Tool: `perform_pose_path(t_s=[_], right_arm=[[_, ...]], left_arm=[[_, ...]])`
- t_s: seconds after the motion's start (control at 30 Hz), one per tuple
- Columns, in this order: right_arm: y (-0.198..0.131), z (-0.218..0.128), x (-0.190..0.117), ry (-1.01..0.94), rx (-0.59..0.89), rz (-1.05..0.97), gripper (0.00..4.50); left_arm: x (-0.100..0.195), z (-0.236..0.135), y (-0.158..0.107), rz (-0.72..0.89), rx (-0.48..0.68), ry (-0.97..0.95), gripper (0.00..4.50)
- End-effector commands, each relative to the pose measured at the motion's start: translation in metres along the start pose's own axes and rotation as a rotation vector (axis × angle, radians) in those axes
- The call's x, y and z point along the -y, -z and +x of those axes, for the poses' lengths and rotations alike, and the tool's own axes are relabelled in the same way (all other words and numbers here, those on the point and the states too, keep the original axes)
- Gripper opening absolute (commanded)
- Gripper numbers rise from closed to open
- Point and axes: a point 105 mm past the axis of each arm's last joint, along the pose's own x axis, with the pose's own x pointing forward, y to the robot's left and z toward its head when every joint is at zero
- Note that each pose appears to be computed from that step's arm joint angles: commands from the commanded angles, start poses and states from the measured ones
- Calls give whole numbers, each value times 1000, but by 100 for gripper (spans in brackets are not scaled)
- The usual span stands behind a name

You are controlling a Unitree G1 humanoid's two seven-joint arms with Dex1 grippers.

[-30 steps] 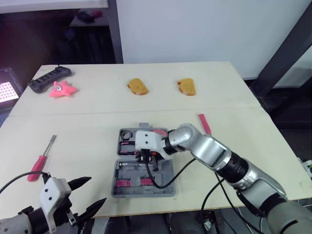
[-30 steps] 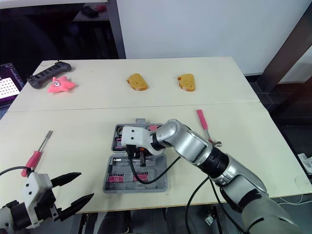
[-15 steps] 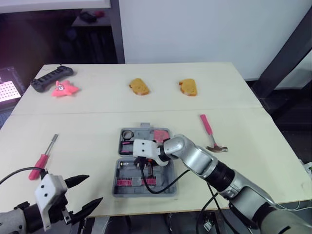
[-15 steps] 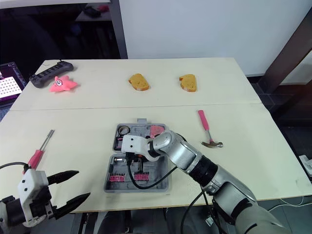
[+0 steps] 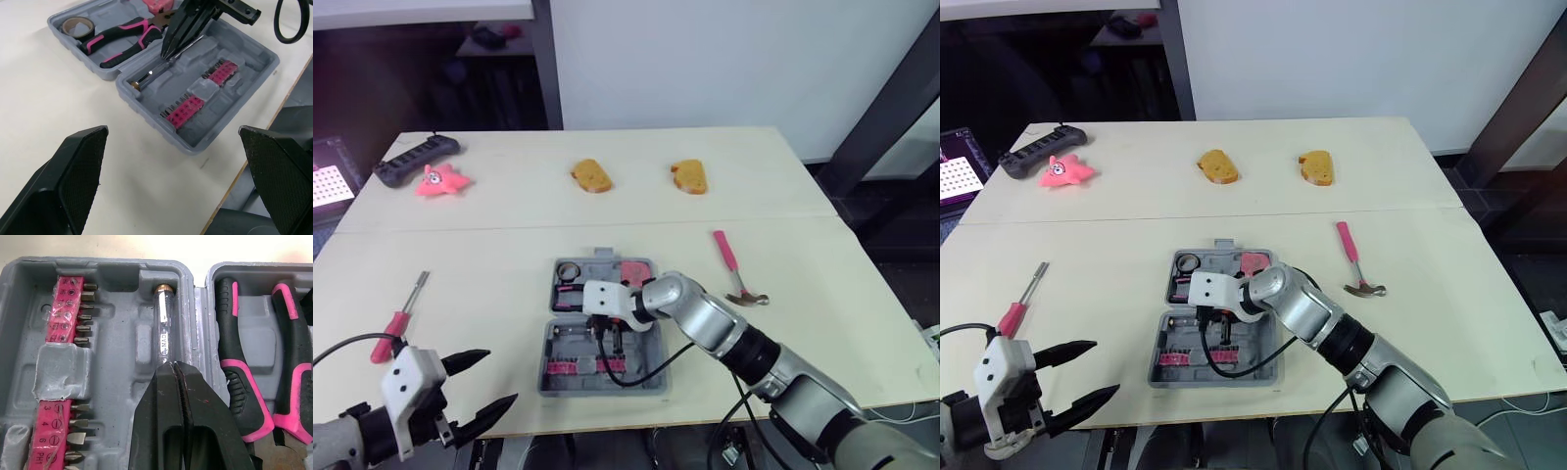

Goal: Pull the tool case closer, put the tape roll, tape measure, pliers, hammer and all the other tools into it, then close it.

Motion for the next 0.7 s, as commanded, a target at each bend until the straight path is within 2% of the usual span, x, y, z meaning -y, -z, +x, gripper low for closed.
perform_pose_path(t_s=[0.03,0.2,0.37,0.57,0.7], right_arm=[[10,5,-9,-35,-20,24,5],[44,15,-16,-45,-111,75,5],[49,17,-19,-54,-112,70,5],[-13,-8,5,35,231,-25,5],[-23,-50,20,126,375,-59,5]], left_arm=[[-3,-2,-4,25,3,-7,450],[-6,1,-4,32,3,0,450],[-8,1,-5,37,1,5,450],[-16,-1,-9,36,25,1,450],[-32,-3,-15,31,73,-25,450]])
